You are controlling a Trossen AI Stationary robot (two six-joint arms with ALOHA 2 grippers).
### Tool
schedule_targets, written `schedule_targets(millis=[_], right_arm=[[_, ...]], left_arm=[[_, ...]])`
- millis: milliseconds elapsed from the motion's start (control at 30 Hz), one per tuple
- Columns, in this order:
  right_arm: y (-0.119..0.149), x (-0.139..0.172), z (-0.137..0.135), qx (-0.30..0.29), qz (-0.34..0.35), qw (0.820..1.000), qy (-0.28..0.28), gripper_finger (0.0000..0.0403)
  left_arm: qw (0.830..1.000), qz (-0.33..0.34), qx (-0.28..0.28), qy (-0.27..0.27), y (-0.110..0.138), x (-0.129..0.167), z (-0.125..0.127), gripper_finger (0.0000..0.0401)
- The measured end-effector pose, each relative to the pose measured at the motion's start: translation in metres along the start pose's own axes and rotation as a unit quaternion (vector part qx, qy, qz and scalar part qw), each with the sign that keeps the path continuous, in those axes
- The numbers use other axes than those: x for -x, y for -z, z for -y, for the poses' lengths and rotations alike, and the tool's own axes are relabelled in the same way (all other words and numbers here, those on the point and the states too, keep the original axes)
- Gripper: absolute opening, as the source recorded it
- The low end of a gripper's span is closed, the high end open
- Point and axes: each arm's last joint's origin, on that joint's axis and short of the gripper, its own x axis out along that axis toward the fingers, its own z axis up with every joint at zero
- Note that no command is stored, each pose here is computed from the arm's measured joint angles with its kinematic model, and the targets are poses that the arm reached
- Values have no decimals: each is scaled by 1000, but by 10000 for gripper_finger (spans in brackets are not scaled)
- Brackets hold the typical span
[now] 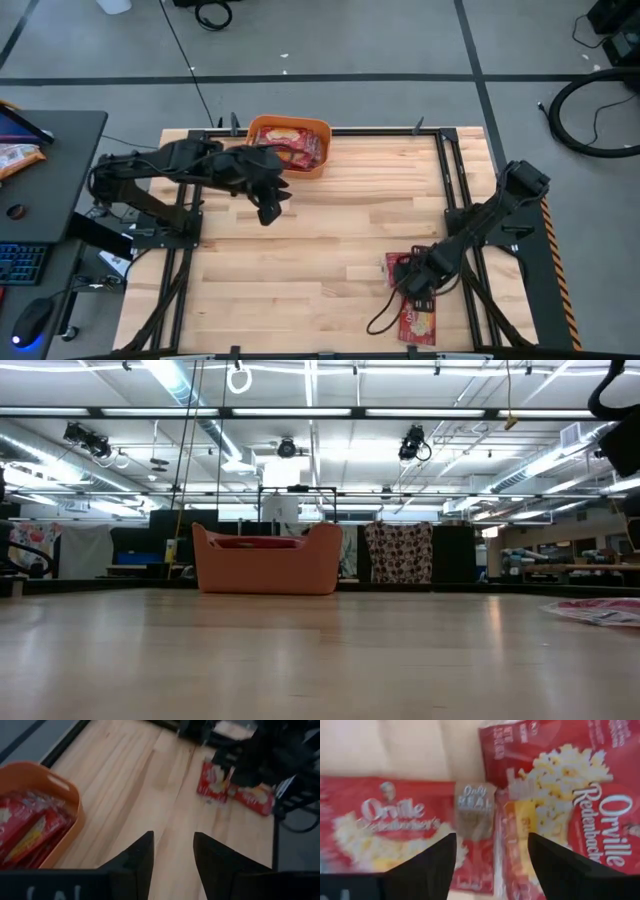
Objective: Sort popcorn bags into baskets
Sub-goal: Put the red popcorn bag into the orange container
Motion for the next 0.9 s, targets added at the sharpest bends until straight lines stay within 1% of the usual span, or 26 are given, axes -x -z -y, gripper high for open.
schedule_targets(millis=[100,133,200,333,433,567,700,733,800,900], right_arm=[[-1,-8,-6,6,6,999,31,261],[-1,-11,-7,9,7,999,37,262],[-2,-18,-9,11,4,999,45,263],[-4,-25,-10,-3,2,998,60,262],[-11,-23,-10,-5,29,997,75,260],[-33,-14,-7,11,108,989,100,258],[-67,-7,2,27,197,977,81,252],[-78,-5,7,22,220,972,81,250],[-97,0,23,-8,253,964,87,245],[-121,18,47,-61,257,961,85,237]], left_arm=[[1000,-2,-8,2,2,5,-1,142],[1000,-8,-11,1,4,6,-1,142],[1000,2,-11,7,2,10,0,142],[1000,2,-10,8,4,13,-1,142],[1000,3,-13,15,5,17,1,142],[1000,2,-19,23,7,18,5,142],[999,1,-24,29,9,19,8,142],[999,1,-25,29,9,19,8,142],[999,1,-25,29,9,19,8,142],[999,1,-25,29,9,19,8,142]])
